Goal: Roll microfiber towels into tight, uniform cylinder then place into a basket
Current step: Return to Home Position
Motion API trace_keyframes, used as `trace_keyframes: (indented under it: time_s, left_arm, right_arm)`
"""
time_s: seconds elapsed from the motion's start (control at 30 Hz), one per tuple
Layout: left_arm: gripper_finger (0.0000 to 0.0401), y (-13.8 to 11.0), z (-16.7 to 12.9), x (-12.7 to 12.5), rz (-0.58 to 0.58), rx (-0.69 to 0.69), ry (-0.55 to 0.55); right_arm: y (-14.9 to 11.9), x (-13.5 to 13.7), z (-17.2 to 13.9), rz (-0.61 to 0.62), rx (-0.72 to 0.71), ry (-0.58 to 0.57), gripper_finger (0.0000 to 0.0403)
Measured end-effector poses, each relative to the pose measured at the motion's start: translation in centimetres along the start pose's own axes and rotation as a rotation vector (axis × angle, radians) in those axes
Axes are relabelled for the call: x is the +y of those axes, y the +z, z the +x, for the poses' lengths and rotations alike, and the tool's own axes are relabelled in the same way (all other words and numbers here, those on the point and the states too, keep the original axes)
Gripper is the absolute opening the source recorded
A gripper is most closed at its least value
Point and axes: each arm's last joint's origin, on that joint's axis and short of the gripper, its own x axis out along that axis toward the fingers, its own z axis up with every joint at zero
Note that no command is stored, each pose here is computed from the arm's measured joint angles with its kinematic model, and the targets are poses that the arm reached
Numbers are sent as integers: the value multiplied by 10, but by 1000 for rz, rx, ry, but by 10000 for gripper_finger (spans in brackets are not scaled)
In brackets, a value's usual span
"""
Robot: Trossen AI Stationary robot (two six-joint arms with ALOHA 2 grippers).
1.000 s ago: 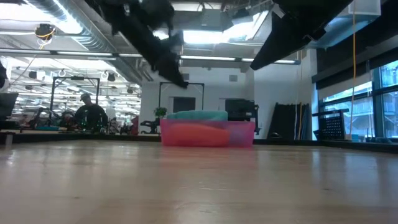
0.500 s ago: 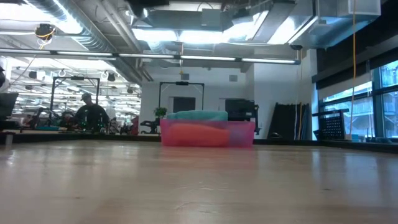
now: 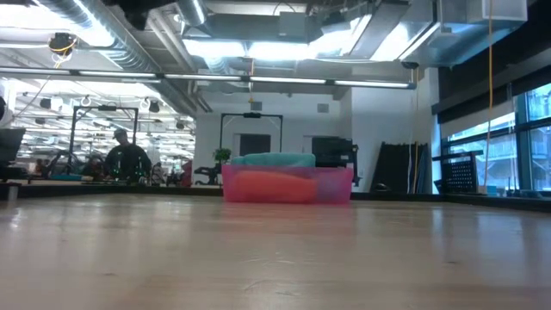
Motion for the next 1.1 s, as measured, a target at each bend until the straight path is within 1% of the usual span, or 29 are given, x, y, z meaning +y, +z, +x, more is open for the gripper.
trace_keyframes:
  time_s: [0.1, 0.2, 0.33, 0.43, 0.57, 0.63, 0.73, 0.83, 0.9, 1.0, 1.1]
  left_arm:
    - [107, -3, -21, 0, 0, -78, -2]
    - [107, -2, -45, 1, 20, -170, -1]
    - [107, -10, -72, 1, 38, -204, -2]
    - [107, -16, -89, 2, 40, -225, 0]
    - [107, -21, -103, 2, 23, -256, -1]
    - [107, -21, -102, 2, 24, -256, -2]
    - [107, -24, -97, 2, 24, -252, -1]
    - [107, -40, -82, 2, 21, -213, -2]
    - [107, -47, -73, 2, 8, -245, -3]
    - [107, -65, -56, 2, -10, -259, -9]
    - [107, -74, -48, 2, -27, -294, -19]
  right_arm:
    - [-7, -13, -14, 27, -67, -55, 21]
    - [-22, -27, -28, 59, -157, -92, 21]
    - [-53, -40, -44, 106, -295, -138, 21]
    - [-83, -46, -49, 128, -353, -174, 21]
    - [-117, -51, -51, 167, -415, -175, 21]
    - [-130, -53, -52, 203, -437, -192, 18]
    - [-145, -56, -53, 211, -464, -200, 8]
    - [-156, -58, -54, 213, -488, -220, 5]
    - [-163, -59, -54, 211, -490, -224, 8]
    - [-171, -61, -55, 225, -493, -211, 11]
    - [-178, -62, -59, 226, -534, -184, 5]
